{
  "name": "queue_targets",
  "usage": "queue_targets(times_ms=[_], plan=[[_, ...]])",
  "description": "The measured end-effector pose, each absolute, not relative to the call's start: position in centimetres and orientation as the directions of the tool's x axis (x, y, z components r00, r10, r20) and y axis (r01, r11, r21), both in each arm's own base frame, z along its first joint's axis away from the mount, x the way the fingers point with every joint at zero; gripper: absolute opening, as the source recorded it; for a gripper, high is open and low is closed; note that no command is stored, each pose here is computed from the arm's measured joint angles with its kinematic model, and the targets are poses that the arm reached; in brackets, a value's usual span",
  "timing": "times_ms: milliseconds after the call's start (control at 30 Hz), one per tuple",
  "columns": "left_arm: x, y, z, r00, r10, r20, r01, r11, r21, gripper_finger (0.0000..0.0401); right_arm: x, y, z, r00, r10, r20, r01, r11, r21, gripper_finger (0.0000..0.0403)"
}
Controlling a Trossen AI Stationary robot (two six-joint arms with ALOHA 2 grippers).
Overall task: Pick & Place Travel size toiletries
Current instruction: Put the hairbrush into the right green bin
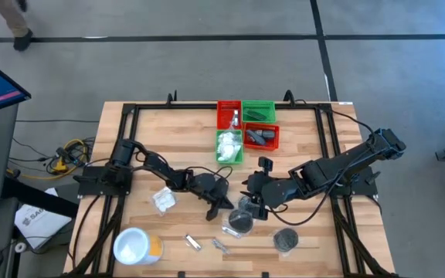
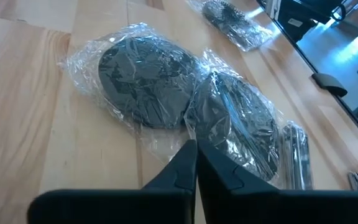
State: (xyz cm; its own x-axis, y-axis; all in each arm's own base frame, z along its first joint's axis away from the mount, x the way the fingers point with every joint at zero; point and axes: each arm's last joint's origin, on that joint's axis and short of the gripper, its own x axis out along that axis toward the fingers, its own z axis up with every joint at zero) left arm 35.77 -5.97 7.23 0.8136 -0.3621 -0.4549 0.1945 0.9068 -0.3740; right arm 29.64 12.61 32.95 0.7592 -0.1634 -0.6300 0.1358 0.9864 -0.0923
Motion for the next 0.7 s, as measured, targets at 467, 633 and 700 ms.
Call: queue_targets(times_ms=[467,633,700], plan=[[35.2,-6.2,10.0,0.815,-0.324,-0.48,0.167,0.925,-0.34,0.0,29.6,12.6,32.9,0.759,-0.164,-0.63,0.136,0.986,-0.093,0.0118],[35.2,-6.2,12.1,0.845,-0.326,-0.423,0.198,0.927,-0.32,0.0,29.6,12.6,32.9,0.759,-0.164,-0.63,0.136,0.986,-0.092,0.0118],[35.1,-6.2,13.2,0.856,-0.326,-0.401,0.207,0.927,-0.312,0.0,29.6,12.6,32.9,0.759,-0.164,-0.63,0.136,0.986,-0.093,0.0118]])
